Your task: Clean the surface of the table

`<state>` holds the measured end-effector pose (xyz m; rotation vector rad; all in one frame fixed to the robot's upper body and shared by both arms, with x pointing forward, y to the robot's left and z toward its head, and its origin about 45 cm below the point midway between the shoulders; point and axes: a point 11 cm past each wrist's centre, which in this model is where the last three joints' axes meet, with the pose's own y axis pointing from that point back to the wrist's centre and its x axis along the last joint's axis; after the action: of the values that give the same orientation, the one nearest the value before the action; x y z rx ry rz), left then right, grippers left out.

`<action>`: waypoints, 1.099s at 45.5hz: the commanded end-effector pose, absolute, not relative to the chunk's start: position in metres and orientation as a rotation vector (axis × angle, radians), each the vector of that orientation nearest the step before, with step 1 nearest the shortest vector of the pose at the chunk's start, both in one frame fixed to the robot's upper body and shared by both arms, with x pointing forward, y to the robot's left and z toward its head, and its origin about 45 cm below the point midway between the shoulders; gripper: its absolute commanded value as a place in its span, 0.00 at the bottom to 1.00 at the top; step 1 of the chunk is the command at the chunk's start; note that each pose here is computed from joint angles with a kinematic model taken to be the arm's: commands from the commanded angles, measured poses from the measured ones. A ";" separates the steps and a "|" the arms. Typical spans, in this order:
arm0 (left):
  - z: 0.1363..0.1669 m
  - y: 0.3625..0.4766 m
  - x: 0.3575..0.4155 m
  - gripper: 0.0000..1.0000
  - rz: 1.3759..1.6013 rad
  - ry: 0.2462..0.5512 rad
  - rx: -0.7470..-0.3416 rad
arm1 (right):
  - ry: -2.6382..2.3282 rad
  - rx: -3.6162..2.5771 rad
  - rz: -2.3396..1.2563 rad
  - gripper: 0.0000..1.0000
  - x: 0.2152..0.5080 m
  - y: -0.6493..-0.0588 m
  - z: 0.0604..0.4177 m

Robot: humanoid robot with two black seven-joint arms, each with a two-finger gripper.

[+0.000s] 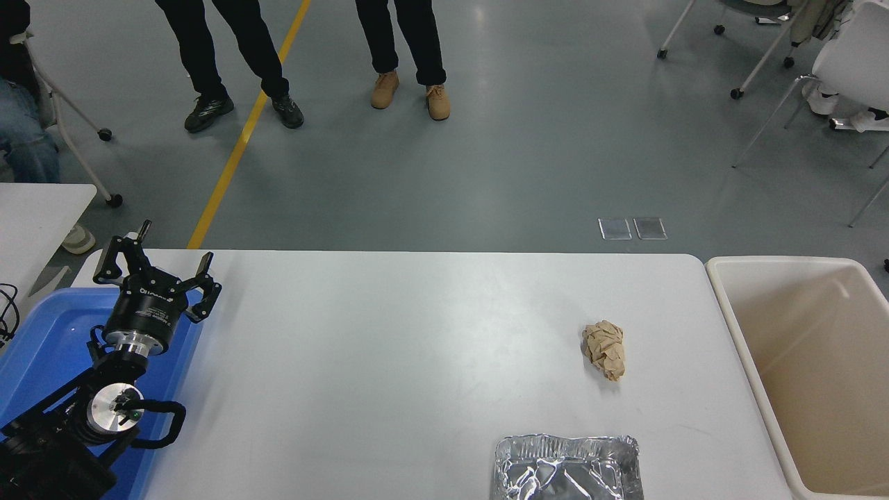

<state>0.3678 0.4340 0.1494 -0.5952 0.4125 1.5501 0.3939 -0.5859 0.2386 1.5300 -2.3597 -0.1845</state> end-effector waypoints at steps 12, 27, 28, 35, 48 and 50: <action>0.1496 0.434 0.3678 0.99 1.551 0.412 -0.596 | -2.599 1.777 -0.452 0.99 0.417 -0.548 0.261; 0.1493 0.434 0.3677 0.99 1.550 0.413 -0.595 | -2.633 1.969 -0.691 0.99 0.423 -0.508 0.263; 0.1493 0.434 0.3677 0.99 1.550 0.413 -0.595 | -2.634 1.983 -0.700 0.99 0.423 -0.506 0.264; 0.1493 0.434 0.3677 0.99 1.550 0.413 -0.595 | -2.638 2.074 -0.748 0.99 0.423 -0.492 0.275; 0.1493 0.434 0.3677 0.99 1.550 0.413 -0.595 | -2.649 2.158 -0.839 0.99 0.414 -0.479 0.274; 0.1493 0.434 0.3677 0.99 1.550 0.413 -0.595 | -2.654 2.162 -0.848 0.99 0.411 -0.478 0.272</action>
<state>0.3678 0.4340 0.1494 -0.5949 0.4127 1.5500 0.4193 -0.4904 0.2722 2.0879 -2.6454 -0.7694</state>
